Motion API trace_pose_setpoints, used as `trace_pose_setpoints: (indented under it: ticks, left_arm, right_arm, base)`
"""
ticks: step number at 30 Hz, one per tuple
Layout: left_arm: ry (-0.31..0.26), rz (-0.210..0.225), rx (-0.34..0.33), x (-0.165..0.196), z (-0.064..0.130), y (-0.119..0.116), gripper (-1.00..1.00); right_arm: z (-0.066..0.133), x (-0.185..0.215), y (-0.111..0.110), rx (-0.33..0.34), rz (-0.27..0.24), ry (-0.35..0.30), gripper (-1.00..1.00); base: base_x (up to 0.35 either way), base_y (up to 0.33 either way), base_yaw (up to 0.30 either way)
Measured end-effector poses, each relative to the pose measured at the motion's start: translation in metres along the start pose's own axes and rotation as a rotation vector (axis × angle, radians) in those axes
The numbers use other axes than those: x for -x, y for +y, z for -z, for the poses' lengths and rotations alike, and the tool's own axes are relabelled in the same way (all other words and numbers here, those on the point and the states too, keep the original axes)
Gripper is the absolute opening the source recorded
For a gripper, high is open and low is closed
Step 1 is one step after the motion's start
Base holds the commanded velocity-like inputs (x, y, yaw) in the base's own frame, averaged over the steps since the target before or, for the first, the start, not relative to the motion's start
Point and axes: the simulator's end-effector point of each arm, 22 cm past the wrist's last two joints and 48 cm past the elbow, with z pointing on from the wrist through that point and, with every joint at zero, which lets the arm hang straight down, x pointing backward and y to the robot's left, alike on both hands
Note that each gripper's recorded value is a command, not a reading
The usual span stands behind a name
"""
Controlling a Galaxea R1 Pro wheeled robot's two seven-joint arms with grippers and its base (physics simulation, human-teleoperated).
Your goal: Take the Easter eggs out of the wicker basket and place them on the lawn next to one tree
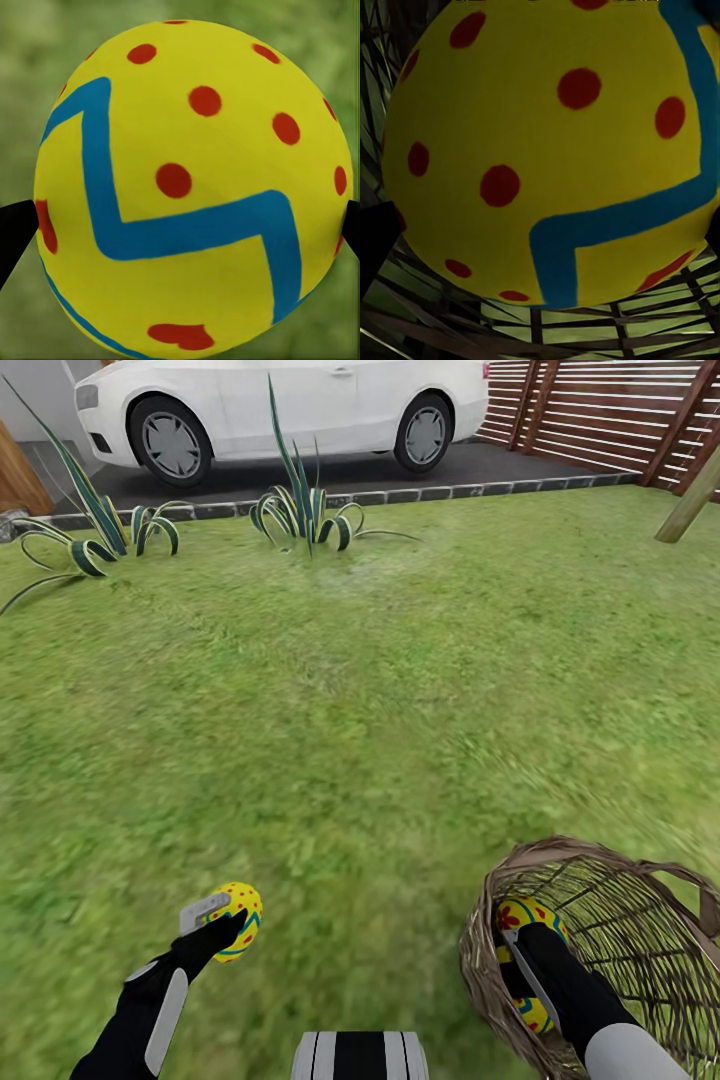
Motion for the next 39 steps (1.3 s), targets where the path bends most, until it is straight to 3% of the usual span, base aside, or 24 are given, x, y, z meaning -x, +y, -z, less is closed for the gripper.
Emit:
trace_pose_setpoints:
  ticks: [18,27,31,39]
  left_arm:
    - [0.006,0.002,-0.001,-0.003,-0.001,-0.001,-1.00]
    - [-0.008,0.005,-0.016,0.005,0.007,-0.009,-1.00]
    - [0.018,-0.036,-0.050,-0.007,0.007,-0.030,-1.00]
    - [-0.011,-0.038,-0.062,0.007,0.016,-0.037,-1.00]
  right_arm:
    - [0.000,0.000,0.000,-0.001,0.000,-0.002,-1.00]
    - [0.016,0.013,-0.006,-0.016,0.004,-0.049,-1.00]
    - [0.023,0.017,-0.008,-0.019,0.002,-0.065,-1.00]
    - [0.036,0.024,-0.010,-0.022,-0.003,-0.093,-1.00]
  base:
    - [0.000,0.000,0.000]
    - [0.000,0.000,0.000]
    - [0.000,0.000,0.000]
    - [0.000,0.000,0.000]
